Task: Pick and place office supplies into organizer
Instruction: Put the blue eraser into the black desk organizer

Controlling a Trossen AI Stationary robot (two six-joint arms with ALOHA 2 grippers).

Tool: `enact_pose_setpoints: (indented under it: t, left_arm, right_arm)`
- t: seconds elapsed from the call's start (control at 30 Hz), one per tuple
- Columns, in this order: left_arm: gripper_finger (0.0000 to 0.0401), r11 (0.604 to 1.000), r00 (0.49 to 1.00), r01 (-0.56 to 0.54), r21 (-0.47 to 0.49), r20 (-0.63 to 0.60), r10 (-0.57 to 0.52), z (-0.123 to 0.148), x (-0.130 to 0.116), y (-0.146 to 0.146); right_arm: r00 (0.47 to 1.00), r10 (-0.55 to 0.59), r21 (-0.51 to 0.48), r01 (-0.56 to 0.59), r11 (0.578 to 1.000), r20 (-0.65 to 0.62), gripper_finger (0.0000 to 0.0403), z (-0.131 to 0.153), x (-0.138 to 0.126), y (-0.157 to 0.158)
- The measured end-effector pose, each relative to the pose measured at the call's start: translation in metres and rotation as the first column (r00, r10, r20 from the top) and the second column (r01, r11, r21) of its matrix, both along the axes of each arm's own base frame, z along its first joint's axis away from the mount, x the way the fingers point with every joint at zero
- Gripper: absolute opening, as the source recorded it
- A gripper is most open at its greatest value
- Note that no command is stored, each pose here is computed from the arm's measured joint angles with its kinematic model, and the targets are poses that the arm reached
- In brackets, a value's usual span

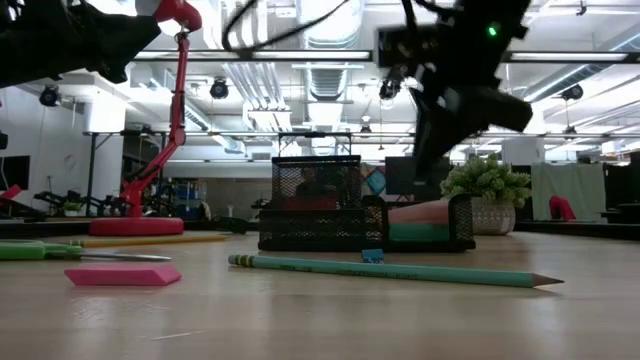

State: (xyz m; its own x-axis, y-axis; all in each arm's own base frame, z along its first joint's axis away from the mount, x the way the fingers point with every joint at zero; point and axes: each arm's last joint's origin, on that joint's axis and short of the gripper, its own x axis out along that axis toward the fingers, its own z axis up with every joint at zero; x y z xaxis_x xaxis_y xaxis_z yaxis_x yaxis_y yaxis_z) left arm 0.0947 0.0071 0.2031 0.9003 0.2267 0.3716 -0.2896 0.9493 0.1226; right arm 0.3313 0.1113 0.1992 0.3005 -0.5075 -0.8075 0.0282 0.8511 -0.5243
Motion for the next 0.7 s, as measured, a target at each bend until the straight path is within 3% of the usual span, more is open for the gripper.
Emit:
enact_pose_setpoints:
  t: [0.17, 0.33, 0.5, 0.63, 0.7]
  left_arm:
    - [0.0089, 1.000, 1.000, 0.000, 0.000, 0.000, 0.000, 0.000, 0.000, 0.000]
    - [0.0089, 1.000, 1.000, 0.000, 0.000, -0.001, 0.000, 0.000, 0.000, 0.000]
    - [0.0089, 1.000, 1.000, 0.000, 0.000, 0.000, 0.000, 0.000, 0.000, 0.000]
    - [0.0089, 1.000, 1.000, 0.000, 0.000, 0.000, 0.000, 0.000, 0.000, 0.000]
    - [0.0089, 1.000, 1.000, 0.000, 0.000, -0.001, 0.000, 0.000, 0.000, 0.000]
  right_arm:
    - [0.997, 0.003, 0.056, -0.007, 0.998, 0.075, 0.0076, 0.023, 0.012, 0.006]
    - [0.994, 0.017, 0.244, -0.042, 0.969, 0.105, 0.0087, 0.045, 0.021, 0.014]
    - [0.994, 0.051, 0.453, -0.090, 0.887, 0.098, 0.0100, 0.060, 0.024, 0.026]
    - [0.998, 0.043, 0.612, -0.067, 0.788, 0.054, 0.0105, 0.064, 0.021, 0.037]
    - [0.999, 0.027, 0.650, -0.043, 0.759, 0.035, 0.0107, 0.063, 0.018, 0.045]
